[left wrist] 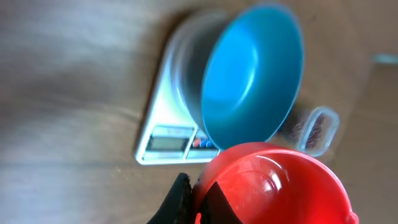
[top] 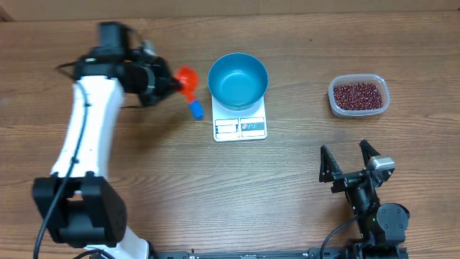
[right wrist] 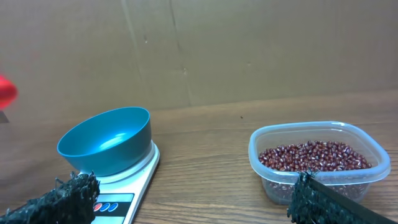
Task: Scoop item into bowl and weigh 150g on scale
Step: 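Lift the red scoop with the left gripper toward the scale center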
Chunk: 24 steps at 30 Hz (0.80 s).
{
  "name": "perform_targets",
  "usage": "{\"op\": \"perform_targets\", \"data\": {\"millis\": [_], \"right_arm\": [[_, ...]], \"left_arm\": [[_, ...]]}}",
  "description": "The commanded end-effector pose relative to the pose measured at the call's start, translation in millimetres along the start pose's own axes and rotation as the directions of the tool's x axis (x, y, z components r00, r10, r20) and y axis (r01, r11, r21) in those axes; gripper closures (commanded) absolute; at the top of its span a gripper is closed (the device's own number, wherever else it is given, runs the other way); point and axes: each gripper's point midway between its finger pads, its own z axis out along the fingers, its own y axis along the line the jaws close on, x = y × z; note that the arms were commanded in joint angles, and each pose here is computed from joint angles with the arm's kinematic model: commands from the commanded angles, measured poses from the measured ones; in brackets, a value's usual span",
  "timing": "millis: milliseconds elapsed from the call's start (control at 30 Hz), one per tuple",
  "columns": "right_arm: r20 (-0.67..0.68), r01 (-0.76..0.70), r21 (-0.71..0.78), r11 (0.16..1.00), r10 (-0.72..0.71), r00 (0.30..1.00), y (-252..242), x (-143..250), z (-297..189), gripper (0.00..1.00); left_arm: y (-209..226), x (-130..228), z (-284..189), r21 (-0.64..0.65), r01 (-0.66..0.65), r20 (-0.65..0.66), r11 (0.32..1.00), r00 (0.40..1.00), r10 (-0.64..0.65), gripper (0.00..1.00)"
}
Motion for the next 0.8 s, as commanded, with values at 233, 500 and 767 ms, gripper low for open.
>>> {"op": "perform_targets", "data": {"millis": [233, 500, 767], "right_arm": [[0.006, 0.002, 0.003, 1.000, -0.002, 1.000, -1, 2, 0, 0.00], [-0.088, -0.299, -0.260, 0.918, 0.286, 0.954, 48, 1, -7, 0.00], [-0.145, -0.360, -0.478, 0.801, 0.333, 0.932, 88, -17, -24, 0.00]], "left_arm": [[-22, 37, 27, -0.187, 0.220, 0.145, 0.957, 0.970, -0.195, 0.95], [-40, 44, -11, -0.194, 0.226, 0.351, 0.955, 0.924, -0.148, 0.96], [-46, 54, -40, -0.150, 0.302, 0.464, 0.941, 0.862, -0.203, 0.95]]}}
